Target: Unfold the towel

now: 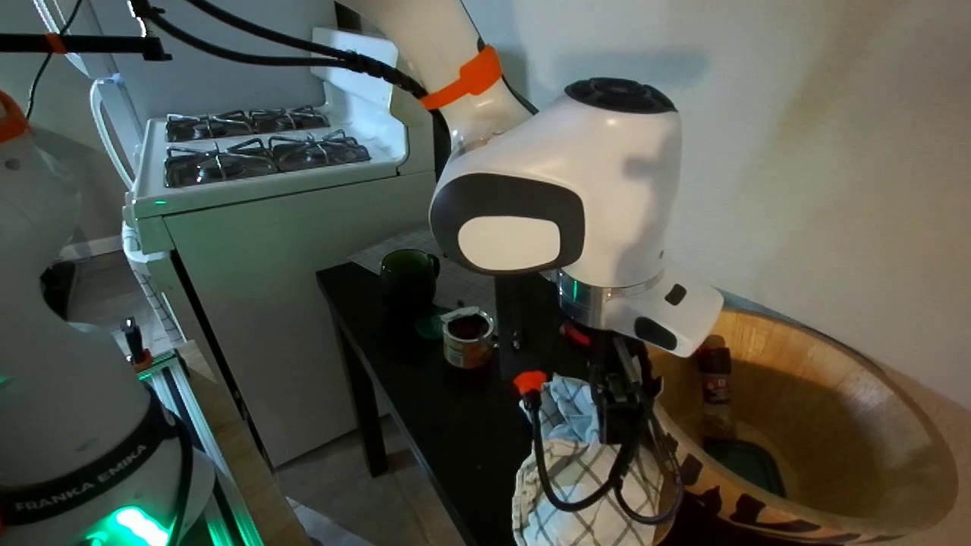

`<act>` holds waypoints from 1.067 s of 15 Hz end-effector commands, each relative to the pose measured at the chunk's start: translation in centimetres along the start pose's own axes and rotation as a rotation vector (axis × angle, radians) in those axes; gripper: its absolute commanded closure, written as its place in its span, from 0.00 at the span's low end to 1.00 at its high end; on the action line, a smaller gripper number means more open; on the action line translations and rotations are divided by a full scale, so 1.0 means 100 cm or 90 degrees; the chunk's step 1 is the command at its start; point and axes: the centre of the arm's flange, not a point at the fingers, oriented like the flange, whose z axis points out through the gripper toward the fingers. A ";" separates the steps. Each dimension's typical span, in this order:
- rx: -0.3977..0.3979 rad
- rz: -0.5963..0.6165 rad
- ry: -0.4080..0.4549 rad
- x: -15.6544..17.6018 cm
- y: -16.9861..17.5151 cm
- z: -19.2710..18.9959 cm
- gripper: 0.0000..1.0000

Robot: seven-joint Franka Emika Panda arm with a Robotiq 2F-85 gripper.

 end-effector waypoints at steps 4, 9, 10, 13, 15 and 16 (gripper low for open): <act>-0.010 0.013 -0.021 -0.006 -0.001 0.046 0.00; -0.016 0.040 0.033 -0.004 0.002 0.054 0.00; -0.008 0.044 0.045 -0.004 0.000 0.054 0.00; -0.006 0.056 0.063 -0.003 -0.012 0.055 0.00; -0.019 0.057 0.060 -0.001 -0.017 0.061 0.27; -0.026 0.059 0.058 -0.001 -0.017 0.063 0.34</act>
